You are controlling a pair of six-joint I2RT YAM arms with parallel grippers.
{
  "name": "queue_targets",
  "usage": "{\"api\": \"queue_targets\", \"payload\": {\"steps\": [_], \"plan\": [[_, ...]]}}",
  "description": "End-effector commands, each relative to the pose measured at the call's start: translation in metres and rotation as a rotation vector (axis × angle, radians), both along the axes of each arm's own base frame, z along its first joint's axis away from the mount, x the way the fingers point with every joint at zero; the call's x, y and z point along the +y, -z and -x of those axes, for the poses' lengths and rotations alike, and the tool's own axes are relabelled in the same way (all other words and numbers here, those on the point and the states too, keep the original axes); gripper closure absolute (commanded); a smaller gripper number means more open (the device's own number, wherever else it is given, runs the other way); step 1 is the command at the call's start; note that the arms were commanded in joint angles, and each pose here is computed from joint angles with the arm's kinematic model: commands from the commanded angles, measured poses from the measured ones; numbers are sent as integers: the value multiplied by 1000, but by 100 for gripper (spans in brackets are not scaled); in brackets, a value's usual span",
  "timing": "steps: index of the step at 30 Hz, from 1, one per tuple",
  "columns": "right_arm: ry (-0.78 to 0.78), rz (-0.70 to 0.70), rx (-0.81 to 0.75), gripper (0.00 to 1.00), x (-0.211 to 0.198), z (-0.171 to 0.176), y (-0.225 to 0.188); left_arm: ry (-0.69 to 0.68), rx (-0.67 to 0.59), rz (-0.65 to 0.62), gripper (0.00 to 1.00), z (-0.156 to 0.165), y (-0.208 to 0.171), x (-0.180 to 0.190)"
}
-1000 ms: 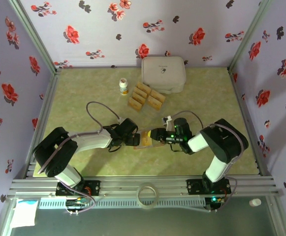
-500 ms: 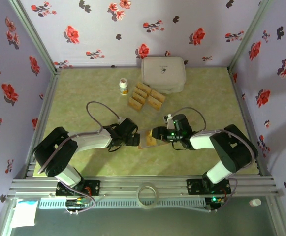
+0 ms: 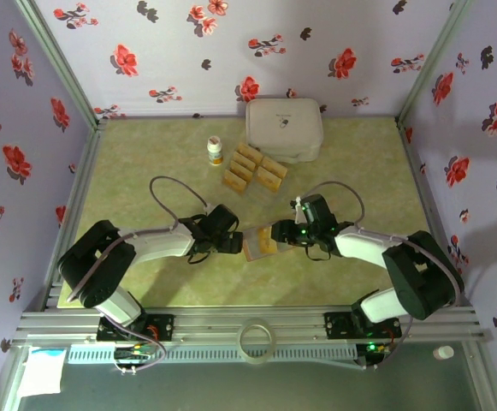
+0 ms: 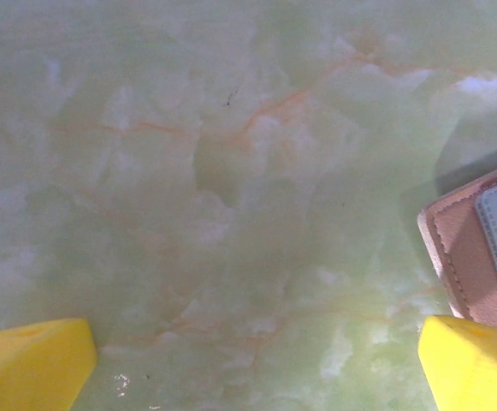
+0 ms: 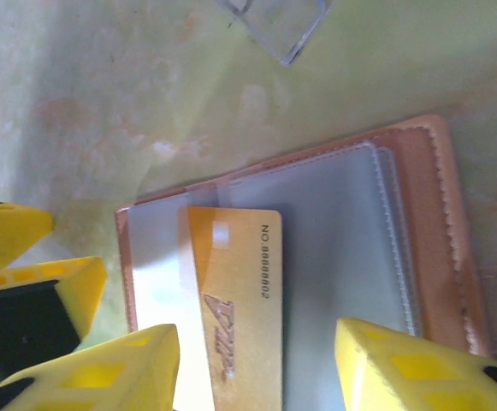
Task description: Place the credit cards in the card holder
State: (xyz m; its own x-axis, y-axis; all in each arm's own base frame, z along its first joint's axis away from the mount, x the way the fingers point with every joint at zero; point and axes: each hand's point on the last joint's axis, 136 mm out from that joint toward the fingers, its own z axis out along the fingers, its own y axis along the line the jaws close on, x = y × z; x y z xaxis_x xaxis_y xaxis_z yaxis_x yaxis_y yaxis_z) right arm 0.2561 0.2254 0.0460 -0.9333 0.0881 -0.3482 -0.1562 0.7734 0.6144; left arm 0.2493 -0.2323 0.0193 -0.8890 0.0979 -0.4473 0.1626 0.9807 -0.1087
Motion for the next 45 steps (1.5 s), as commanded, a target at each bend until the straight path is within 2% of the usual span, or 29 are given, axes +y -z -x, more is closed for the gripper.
{"api": "queue_targets", "payload": {"steps": [1,2,4,6,9,23,45], "plan": [[33,112,-26,56,-16,-9,-3,-18,27,-59,0,-5,23,15],[36,135,-26,61,-19,-10,-2,-16,28,-59,0,-5,23,14],[42,192,-20,78,-26,-12,2,-14,27,-58,0,-6,23,13],[45,223,-16,89,-29,-15,5,-13,29,-61,0,-6,24,13],[37,241,-10,98,-28,-18,9,-11,31,-63,0,-7,25,12],[3,237,14,100,-7,-27,20,-5,36,-65,0,-6,28,12],[-74,250,15,100,26,-18,25,0,40,-56,0,-7,31,9]]}}
